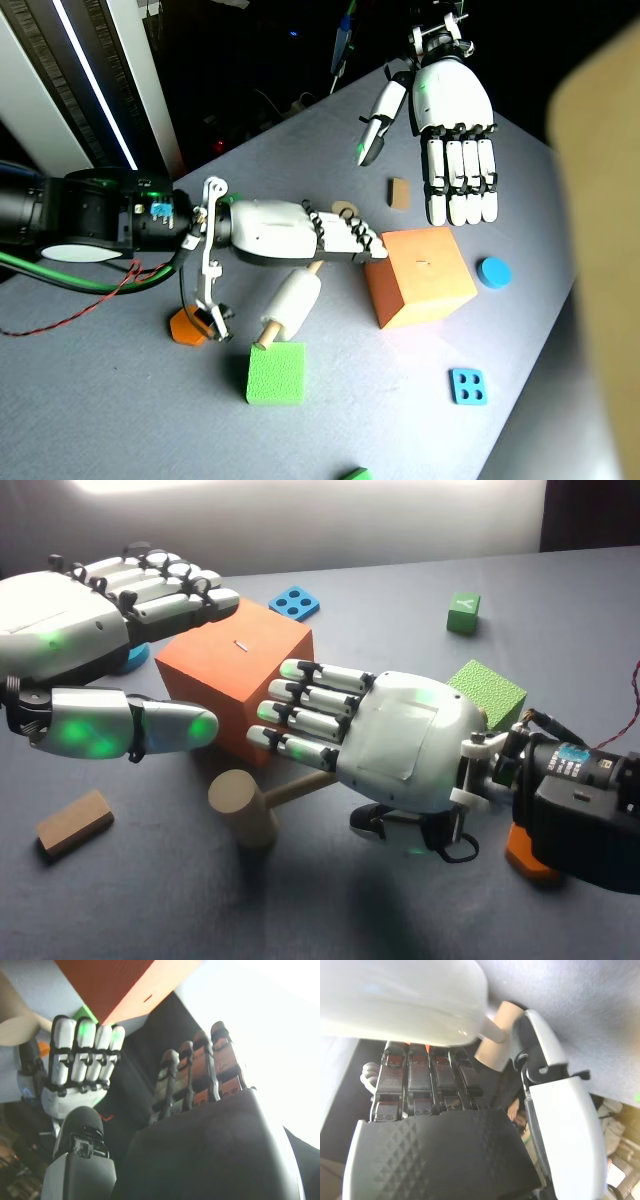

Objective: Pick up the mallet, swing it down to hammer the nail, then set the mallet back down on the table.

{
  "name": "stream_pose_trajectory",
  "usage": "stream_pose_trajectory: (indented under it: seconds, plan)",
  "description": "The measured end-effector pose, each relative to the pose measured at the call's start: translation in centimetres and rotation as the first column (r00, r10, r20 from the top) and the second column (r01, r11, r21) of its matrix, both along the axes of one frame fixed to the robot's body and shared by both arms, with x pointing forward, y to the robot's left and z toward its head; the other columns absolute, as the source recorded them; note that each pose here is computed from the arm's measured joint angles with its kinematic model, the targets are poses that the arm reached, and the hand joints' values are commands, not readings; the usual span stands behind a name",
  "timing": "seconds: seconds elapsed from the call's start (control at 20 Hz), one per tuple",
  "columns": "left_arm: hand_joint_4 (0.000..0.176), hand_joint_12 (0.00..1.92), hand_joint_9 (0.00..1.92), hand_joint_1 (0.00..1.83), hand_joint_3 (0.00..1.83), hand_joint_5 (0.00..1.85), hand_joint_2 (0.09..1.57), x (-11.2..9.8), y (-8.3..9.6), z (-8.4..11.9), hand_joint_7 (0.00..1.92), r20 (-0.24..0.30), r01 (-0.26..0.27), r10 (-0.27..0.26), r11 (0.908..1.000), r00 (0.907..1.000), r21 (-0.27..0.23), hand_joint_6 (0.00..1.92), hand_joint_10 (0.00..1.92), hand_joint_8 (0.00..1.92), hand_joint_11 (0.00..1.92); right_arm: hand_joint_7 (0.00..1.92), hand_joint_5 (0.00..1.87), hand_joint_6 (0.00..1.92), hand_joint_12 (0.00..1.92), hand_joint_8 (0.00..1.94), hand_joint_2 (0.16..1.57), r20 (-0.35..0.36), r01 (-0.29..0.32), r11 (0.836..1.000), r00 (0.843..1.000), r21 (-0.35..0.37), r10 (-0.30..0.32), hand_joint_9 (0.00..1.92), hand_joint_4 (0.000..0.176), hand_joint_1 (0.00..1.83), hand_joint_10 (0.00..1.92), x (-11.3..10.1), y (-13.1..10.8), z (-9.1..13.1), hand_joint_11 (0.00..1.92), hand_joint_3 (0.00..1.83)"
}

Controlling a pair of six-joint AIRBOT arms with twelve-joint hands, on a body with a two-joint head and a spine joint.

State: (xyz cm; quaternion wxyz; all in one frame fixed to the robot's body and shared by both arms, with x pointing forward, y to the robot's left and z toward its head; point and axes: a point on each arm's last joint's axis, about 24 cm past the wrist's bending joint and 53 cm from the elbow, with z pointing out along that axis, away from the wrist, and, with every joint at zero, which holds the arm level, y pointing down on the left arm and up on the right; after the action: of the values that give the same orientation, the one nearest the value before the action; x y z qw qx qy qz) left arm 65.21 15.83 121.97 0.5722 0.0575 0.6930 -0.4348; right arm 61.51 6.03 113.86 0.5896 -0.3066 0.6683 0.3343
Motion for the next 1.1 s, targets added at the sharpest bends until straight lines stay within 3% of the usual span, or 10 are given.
stream_pose_trajectory:
  seconds: [0.4,0.55,0.7,0.75,0.8,0.85,0.9,0.95,1.0,1.1]
  plan:
    - [0.000,0.03,0.02,0.00,0.00,0.05,1.19,-0.3,-0.4,0.3,0.02,-0.003,0.004,-0.004,1.0000,1.0000,-0.009,0.00,0.00,0.00,0.02,0.00,0.00,0.00,0.00,0.00,0.91,-0.078,0.106,0.993,0.992,0.049,-0.102,0.00,0.000,0.50,0.00,-1.0,-4.3,3.8,0.00,0.00]
    - [0.000,0.03,0.03,0.00,0.00,0.06,1.19,-0.4,-0.6,0.6,0.03,0.001,0.007,-0.007,0.9999,1.0000,-0.012,0.00,0.00,0.00,0.02,0.00,0.00,0.00,0.00,0.00,0.90,-0.179,0.216,0.974,0.963,0.066,-0.201,0.00,0.000,0.50,0.00,-1.3,-7.9,5.8,0.00,0.00]
    - [0.000,0.04,0.06,0.00,0.00,0.09,1.19,-0.3,-0.5,0.9,0.06,0.010,0.003,-0.003,1.0000,0.9999,-0.008,0.01,0.01,0.02,0.04,0.04,0.03,0.01,0.00,0.01,0.91,-0.288,0.324,0.942,0.914,0.086,-0.288,0.02,0.000,0.54,0.01,-2.2,-11.3,7.4,0.00,0.00]
    - [0.000,0.09,0.25,0.00,0.00,0.24,1.19,-0.4,-0.6,1.0,0.28,0.014,0.004,-0.004,0.9999,0.9999,-0.010,0.02,0.03,0.02,0.16,0.17,0.14,0.02,0.36,0.03,0.89,-0.308,0.350,0.931,0.901,0.101,-0.305,0.16,0.000,0.56,0.02,-2.3,-12.2,8.1,0.00,0.01]
    - [0.000,0.12,0.45,0.00,0.00,0.41,1.20,-0.4,-0.7,1.1,0.49,0.017,0.005,-0.005,0.9999,0.9998,-0.010,0.03,0.03,0.02,0.29,0.25,0.24,0.00,0.79,0.18,0.92,-0.280,0.350,0.932,0.908,0.095,-0.313,0.17,0.000,0.55,0.43,-2.7,-12.8,8.8,0.00,0.00]
    - [0.000,0.28,0.59,0.06,0.00,0.42,1.21,-0.5,-0.9,1.2,0.54,0.015,0.008,-0.008,0.9999,0.9999,-0.012,0.61,0.36,0.55,0.44,0.05,0.06,0.95,1.69,1.25,0.94,-0.242,0.354,0.932,0.914,0.080,-0.326,0.03,0.000,0.52,1.52,-3.0,-13.3,9.4,0.00,0.00]
    - [0.000,0.77,0.46,0.06,0.00,0.26,1.22,-0.6,-1.1,1.2,0.38,0.007,0.008,-0.008,0.9998,0.9999,-0.019,1.30,0.99,1.18,0.40,0.01,0.01,1.61,1.87,1.80,0.96,-0.215,0.368,0.928,0.912,0.057,-0.349,0.01,0.000,0.47,1.84,-3.3,-14.1,9.7,0.00,0.00]
    - [0.000,1.56,0.28,0.12,0.00,0.19,1.22,-0.9,-1.5,1.1,0.20,-0.001,0.015,-0.015,0.9997,0.9999,-0.017,1.71,1.67,1.67,0.30,0.00,0.02,1.86,1.91,1.91,0.96,-0.225,0.387,0.921,0.903,0.050,-0.367,0.05,0.000,0.48,1.90,-3.8,-15.1,9.6,0.10,0.00]
    - [0.000,1.85,0.23,0.10,0.00,0.18,1.23,-1.0,-1.8,0.9,0.16,0.002,0.019,-0.019,0.9998,0.9998,0.004,1.78,1.87,1.78,0.28,0.00,0.14,1.91,1.92,1.94,0.96,-0.228,0.399,0.916,0.897,0.046,-0.379,0.12,0.000,0.54,1.92,-4.0,-16.2,9.7,0.26,0.00]
    - [0.000,1.92,0.60,0.02,0.01,0.56,1.27,-1.0,-2.4,1.7,0.60,0.017,0.025,-0.025,0.9996,0.9995,-0.014,1.83,1.92,1.90,0.64,0.84,0.75,1.92,1.92,1.94,1.00,-0.228,0.415,0.909,0.890,0.044,-0.395,0.94,0.000,0.57,1.92,-3.6,-16.9,9.6,1.17,0.00]
